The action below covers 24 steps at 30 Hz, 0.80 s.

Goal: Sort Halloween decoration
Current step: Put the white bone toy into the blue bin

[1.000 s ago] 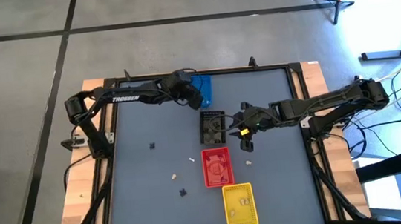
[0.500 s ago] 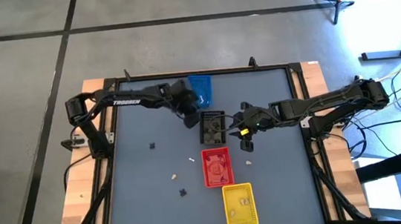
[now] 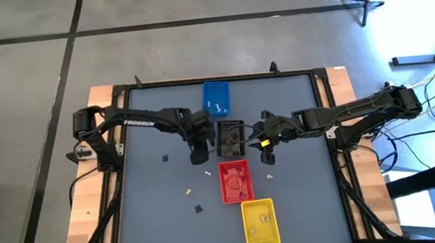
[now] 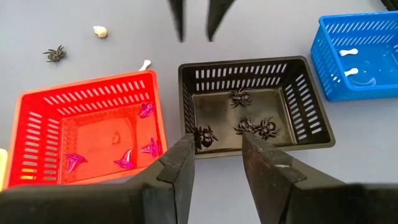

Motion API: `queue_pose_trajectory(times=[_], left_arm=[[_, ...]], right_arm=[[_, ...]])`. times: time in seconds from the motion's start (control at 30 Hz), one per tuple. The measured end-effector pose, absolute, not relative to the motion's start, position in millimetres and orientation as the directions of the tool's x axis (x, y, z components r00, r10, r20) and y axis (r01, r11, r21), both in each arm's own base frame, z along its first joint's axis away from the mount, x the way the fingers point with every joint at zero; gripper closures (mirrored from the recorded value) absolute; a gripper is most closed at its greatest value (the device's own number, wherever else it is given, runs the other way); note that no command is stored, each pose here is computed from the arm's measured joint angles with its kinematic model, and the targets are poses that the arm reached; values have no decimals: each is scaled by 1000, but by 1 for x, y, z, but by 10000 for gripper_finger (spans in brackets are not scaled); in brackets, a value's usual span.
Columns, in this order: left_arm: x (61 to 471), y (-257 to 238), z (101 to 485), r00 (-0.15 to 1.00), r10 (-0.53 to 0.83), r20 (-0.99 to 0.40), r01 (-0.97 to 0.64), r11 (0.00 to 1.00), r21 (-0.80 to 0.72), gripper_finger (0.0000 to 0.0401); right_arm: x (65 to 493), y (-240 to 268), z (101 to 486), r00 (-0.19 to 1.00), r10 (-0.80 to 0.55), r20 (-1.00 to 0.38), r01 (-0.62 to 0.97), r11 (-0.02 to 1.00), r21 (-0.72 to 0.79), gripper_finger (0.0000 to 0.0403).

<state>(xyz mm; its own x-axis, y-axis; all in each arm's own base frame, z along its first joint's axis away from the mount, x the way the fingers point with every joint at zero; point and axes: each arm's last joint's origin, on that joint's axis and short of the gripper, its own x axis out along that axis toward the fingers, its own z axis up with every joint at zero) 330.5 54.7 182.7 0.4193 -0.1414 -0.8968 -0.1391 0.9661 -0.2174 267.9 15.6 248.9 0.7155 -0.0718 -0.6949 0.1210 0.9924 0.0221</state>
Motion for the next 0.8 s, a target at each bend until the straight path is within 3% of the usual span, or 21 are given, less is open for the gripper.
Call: queue_pose_trajectory(times=[0.3,0.8], left_arm=[[336,-5,183,399,-116,-909,204,978,-36,241],[339,-52,157,351,-19,-936,291,953,89,246]], right_arm=[[268,16,249,715,-72,-695,121,992,22,269],[269,16,250,722,-72,-688,121,992,24,269]])
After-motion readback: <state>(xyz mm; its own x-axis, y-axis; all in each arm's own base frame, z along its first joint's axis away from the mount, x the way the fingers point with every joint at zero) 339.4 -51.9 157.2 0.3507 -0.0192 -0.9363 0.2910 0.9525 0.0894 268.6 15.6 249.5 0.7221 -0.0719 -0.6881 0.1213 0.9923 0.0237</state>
